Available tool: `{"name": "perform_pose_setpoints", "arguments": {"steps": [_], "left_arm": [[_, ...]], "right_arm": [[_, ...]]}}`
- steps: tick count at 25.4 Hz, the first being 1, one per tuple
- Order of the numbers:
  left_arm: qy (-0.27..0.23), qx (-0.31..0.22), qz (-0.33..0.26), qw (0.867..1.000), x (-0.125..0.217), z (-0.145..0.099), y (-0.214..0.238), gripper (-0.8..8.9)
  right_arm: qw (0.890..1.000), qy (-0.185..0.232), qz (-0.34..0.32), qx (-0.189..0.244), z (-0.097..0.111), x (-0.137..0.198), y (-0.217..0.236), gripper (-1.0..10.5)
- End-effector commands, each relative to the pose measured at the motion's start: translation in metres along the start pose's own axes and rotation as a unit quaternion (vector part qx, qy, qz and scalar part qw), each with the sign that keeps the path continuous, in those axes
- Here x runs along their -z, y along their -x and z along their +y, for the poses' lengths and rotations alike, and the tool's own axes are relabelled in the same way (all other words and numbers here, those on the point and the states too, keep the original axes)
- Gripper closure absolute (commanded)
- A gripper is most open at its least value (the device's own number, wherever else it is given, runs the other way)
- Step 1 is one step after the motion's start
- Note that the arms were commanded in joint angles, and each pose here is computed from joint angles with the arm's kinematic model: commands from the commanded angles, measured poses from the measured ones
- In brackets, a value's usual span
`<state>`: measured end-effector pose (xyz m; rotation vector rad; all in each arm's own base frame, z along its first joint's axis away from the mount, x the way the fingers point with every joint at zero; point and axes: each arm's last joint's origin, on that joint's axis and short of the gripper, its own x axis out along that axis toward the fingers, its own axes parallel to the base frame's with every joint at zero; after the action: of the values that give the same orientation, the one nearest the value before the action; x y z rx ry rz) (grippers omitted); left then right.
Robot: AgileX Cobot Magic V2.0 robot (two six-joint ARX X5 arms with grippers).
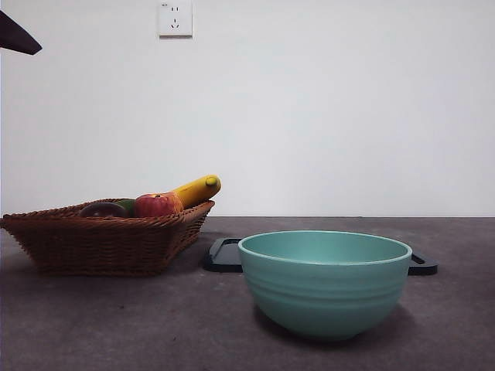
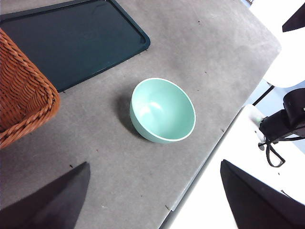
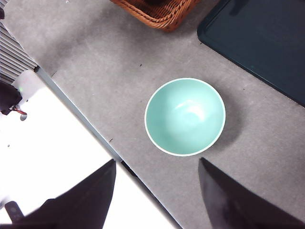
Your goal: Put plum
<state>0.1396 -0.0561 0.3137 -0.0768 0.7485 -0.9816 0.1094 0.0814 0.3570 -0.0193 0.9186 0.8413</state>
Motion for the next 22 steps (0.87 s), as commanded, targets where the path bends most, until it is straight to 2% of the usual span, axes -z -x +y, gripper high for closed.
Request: {"name": "perform_pose_setpoints", "arguments": {"steps": [1, 11, 13, 17, 22], "left_arm": [[-0.011, 0.002, -0.006, 1.0, -0.0047, -0.0019, 0.0021, 3.8], [-0.011, 0.002, -0.006, 1.0, -0.0047, -0.0019, 0.0021, 4.0], [-0.011, 0.002, -0.006, 1.0, -0.0047, -0.0019, 0.0021, 5.02], [-0.011, 0.002, -0.006, 1.0, -0.0048, -0.0019, 0.0021, 7.95], [-0.011, 0.002, -0.006, 1.0, -0.0048, -0.0019, 0.0021, 8.05]], "right_arm": [[1.0, 0.012, -0.004, -0.005, 0.0018, -0.0033, 0.001, 6.7], [1.0, 0.012, -0.004, -0.005, 0.0018, -0.0033, 0.001, 6.7], [1.0, 0.012, -0.004, -0.004, 0.0018, -0.0033, 0.001, 7.1], [1.0, 0.012, -0.004, -0.004, 0.0018, -0.0033, 0.001, 9.4], [1.0, 0.019, -0.004, -0.004, 0.0018, -0.0035, 0.001, 9.4]]}}
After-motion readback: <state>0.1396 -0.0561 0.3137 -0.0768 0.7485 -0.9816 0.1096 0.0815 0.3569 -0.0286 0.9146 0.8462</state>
